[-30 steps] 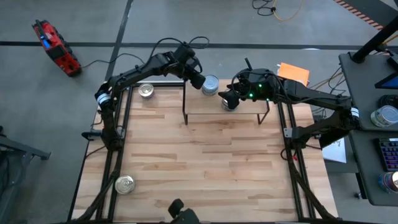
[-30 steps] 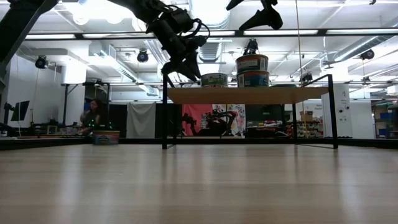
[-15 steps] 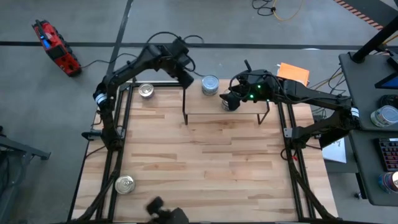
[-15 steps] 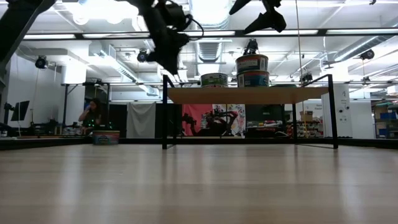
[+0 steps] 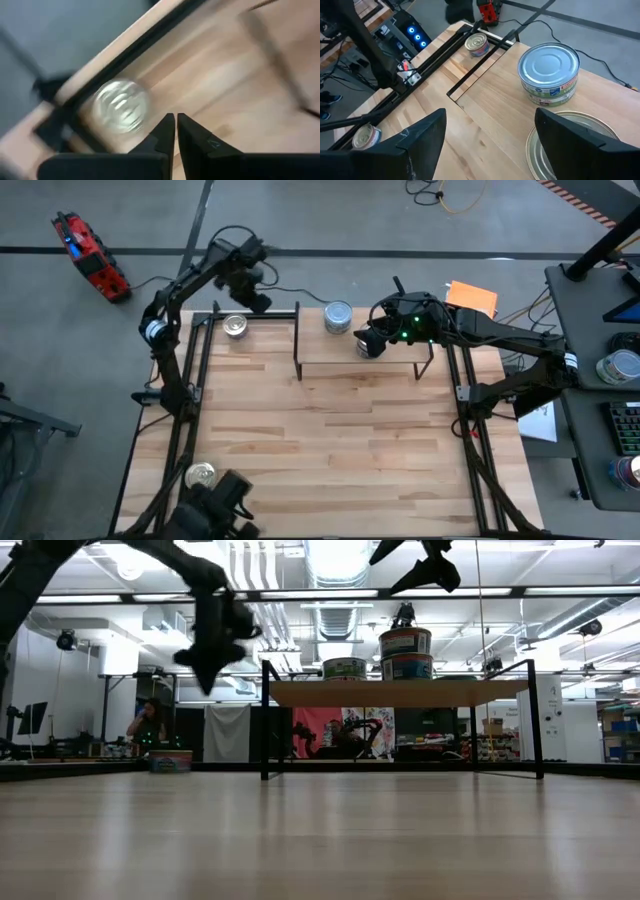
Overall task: Stack canned seafood by type on shelf
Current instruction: Stack the blue-pink tuna can on top of the other blue-pink tuna cans
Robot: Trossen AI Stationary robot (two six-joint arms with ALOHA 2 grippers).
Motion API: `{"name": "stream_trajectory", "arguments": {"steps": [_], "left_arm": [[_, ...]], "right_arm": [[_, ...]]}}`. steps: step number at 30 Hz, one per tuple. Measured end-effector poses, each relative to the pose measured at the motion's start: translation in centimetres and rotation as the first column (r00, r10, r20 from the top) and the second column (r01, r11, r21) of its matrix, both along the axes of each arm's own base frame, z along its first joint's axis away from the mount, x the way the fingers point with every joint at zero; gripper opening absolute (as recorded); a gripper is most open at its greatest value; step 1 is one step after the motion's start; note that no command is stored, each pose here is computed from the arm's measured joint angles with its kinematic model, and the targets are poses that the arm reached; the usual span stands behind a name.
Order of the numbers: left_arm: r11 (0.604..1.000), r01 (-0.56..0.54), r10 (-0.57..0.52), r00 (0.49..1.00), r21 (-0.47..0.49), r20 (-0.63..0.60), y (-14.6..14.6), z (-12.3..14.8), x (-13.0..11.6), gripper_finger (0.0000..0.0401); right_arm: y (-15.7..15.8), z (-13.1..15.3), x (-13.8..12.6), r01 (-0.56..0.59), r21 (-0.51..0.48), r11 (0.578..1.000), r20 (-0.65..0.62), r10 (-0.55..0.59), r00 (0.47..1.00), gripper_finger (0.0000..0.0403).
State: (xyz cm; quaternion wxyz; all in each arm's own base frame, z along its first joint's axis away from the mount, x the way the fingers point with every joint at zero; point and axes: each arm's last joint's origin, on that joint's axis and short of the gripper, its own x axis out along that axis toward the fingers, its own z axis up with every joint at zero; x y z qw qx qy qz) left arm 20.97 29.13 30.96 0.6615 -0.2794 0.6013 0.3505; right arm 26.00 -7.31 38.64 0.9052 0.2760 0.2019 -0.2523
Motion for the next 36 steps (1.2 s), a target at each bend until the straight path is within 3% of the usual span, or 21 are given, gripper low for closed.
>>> {"name": "stream_trajectory", "arguments": {"steps": [7,14,20,36], "left_arm": [[0.996,-0.084,0.078,0.982,-0.028,-0.172,0.2,-5.8,-1.6,0.0003],[0.991,-0.134,0.132,0.964,0.008,-0.230,-0.3,-9.9,-2.1,0.0002],[0.983,-0.154,0.173,0.956,0.096,-0.238,-0.1,-11.7,-2.2,0.0002],[0.989,-0.146,0.140,0.950,-0.002,-0.280,-2.5,-13.4,-1.8,0.0002]], "right_arm": [[0.0,0.0,0.0,-0.007,-0.032,0.999,-0.013,0.007,1.000,0.0292],[-0.1,0.0,0.0,0.002,-0.050,0.999,-0.021,-0.003,1.000,0.0303],[-0.1,-0.1,-0.1,0.002,-0.053,0.999,-0.031,-0.004,1.000,0.0297],[-0.2,-0.2,-0.1,0.011,-0.078,0.997,-0.049,-0.015,0.999,0.0285]]}}
